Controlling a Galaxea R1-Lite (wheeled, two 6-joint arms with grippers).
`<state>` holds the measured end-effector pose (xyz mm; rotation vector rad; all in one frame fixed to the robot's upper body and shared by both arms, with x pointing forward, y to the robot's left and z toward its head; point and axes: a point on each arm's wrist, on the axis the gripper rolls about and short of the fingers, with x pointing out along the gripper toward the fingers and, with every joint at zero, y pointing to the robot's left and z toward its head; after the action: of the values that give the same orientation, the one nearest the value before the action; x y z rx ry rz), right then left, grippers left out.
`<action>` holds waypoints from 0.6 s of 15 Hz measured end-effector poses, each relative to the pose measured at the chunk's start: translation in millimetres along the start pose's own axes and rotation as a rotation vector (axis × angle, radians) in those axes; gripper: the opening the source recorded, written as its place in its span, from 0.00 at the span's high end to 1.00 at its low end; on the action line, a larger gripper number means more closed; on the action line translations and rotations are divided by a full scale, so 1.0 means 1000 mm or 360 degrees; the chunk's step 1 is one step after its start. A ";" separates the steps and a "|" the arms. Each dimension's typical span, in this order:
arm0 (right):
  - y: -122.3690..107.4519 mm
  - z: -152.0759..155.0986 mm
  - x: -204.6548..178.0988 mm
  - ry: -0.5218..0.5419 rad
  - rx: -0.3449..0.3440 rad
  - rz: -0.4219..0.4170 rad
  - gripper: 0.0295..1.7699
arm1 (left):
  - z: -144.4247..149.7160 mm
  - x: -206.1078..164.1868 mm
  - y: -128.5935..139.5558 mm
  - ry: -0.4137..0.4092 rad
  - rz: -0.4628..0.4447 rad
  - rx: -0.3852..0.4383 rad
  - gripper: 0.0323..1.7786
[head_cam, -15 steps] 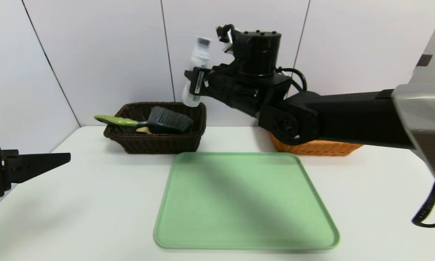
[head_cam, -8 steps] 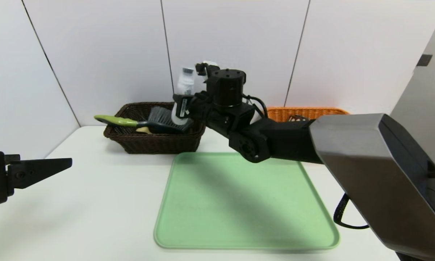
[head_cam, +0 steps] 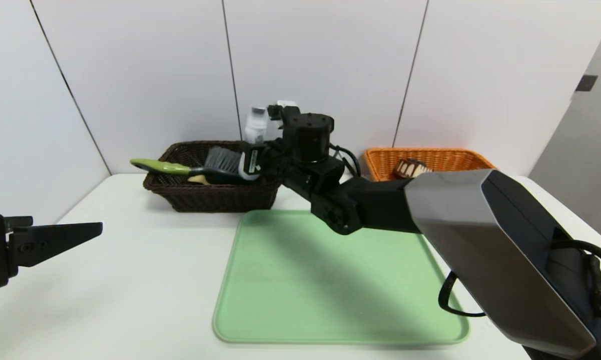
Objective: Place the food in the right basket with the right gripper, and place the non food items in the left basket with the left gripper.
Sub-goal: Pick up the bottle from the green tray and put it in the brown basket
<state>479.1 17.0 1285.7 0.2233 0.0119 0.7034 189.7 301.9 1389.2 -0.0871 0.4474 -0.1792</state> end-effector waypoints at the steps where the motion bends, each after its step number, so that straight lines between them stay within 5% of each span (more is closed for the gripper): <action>1: -0.001 -0.004 0.001 0.0006 -0.0009 -0.0005 0.69 | 0.000 0.000 0.000 -0.0002 0.0000 -0.0001 0.05; 9: -0.016 -0.010 0.004 0.0023 -0.0028 -0.0052 0.69 | -0.003 -0.002 0.001 0.0000 -0.0001 0.0002 0.05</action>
<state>491.8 9.6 1272.6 0.2007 0.0231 0.6726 187.3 302.8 1387.3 -0.0858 0.4474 -0.1802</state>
